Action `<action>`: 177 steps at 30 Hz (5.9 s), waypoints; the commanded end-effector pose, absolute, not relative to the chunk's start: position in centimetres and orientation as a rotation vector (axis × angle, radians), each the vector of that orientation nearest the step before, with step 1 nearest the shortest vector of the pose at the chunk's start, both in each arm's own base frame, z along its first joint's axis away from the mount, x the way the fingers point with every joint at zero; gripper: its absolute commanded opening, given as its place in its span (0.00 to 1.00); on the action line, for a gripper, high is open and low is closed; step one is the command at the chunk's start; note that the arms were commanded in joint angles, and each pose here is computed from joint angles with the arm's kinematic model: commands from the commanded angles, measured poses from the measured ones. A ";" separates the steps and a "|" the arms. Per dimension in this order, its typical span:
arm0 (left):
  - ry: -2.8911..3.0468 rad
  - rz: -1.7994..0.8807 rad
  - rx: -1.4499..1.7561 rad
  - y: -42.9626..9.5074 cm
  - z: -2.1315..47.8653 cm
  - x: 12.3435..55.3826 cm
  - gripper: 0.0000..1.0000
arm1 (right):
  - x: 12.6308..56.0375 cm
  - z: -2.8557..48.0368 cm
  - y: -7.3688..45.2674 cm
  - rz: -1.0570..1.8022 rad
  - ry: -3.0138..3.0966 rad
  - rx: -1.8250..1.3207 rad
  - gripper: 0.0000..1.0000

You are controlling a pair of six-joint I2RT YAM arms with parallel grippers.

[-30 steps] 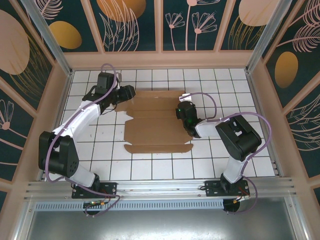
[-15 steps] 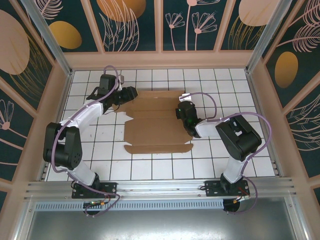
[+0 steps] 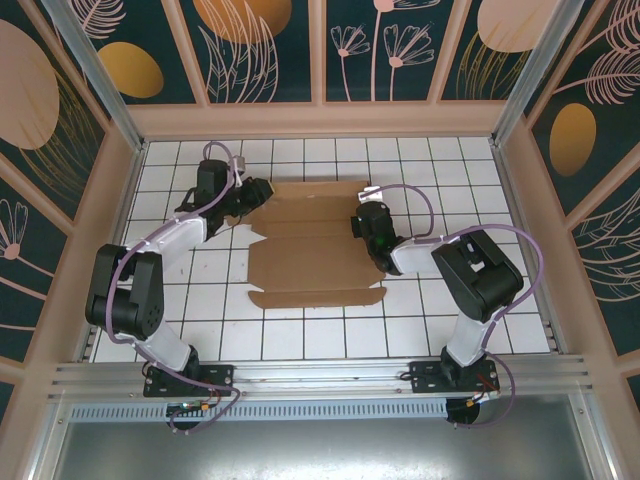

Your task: Fold the paper box

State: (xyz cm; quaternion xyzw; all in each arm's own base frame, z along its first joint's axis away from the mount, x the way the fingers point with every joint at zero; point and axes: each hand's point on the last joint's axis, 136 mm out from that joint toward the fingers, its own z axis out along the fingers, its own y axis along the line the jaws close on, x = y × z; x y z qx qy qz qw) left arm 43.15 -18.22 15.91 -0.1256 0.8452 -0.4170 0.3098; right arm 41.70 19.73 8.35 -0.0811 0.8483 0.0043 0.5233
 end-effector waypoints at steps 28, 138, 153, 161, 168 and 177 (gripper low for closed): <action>1.945 -1.629 -0.407 -20.5 17.0 40.8 0.11 | 41.5 7.9 18.2 0.009 2.086 -0.148 0.00; 1.877 -0.364 0.334 -11.5 22.5 40.2 0.69 | 43.3 12.0 15.5 0.094 2.030 -0.222 0.00; 1.904 -0.276 0.421 -10.7 18.7 42.5 0.73 | 43.0 11.3 15.8 0.167 2.049 -0.234 0.00; 1.999 -0.483 0.464 -13.2 16.3 42.4 0.58 | 43.0 10.8 16.1 0.176 2.063 -0.236 0.00; 2.013 -0.536 0.345 -13.0 16.5 42.5 0.18 | 42.9 10.1 16.5 0.150 2.073 -0.228 0.00; 1.982 -0.708 0.178 -14.5 16.5 41.7 0.33 | 42.7 9.3 17.9 0.136 2.089 -0.250 0.00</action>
